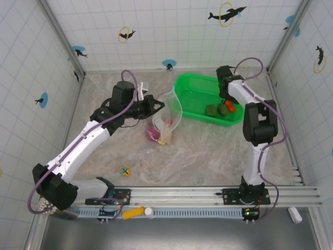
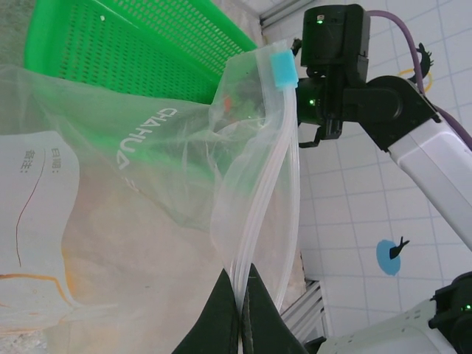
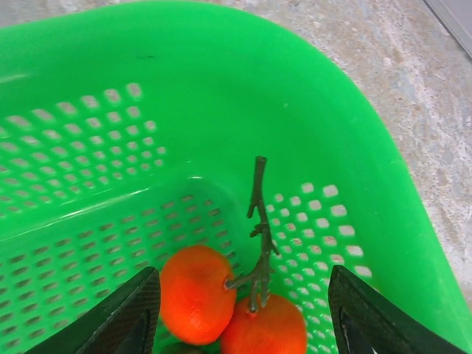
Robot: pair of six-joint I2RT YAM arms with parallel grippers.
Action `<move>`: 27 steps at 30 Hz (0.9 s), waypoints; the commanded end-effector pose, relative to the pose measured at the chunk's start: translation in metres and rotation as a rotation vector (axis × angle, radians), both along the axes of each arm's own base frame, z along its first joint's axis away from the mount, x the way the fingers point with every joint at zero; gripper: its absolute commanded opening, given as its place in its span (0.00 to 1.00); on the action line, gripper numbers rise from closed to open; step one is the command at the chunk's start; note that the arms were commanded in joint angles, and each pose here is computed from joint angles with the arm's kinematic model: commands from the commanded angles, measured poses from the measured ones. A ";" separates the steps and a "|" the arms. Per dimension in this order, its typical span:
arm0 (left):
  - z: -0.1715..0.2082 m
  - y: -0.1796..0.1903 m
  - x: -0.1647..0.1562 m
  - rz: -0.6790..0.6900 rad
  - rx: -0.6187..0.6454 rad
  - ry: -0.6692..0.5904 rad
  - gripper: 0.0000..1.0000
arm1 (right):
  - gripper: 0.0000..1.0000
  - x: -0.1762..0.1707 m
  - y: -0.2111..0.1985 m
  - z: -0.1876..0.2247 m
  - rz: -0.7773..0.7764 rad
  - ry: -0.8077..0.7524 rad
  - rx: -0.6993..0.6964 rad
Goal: Place the food in the zip-top bag and seal the zipper
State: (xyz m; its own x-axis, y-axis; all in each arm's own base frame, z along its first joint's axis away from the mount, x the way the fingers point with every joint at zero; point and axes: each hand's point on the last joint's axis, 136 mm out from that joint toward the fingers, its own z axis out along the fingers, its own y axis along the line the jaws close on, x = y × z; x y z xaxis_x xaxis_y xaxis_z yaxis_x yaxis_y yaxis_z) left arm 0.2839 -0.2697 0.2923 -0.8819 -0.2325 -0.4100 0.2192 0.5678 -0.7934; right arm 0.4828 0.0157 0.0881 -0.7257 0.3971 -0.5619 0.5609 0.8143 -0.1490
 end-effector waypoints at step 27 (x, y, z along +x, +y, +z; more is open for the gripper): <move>0.016 0.006 -0.001 0.011 0.028 -0.036 0.00 | 0.10 0.034 0.008 -0.013 0.025 -0.104 0.088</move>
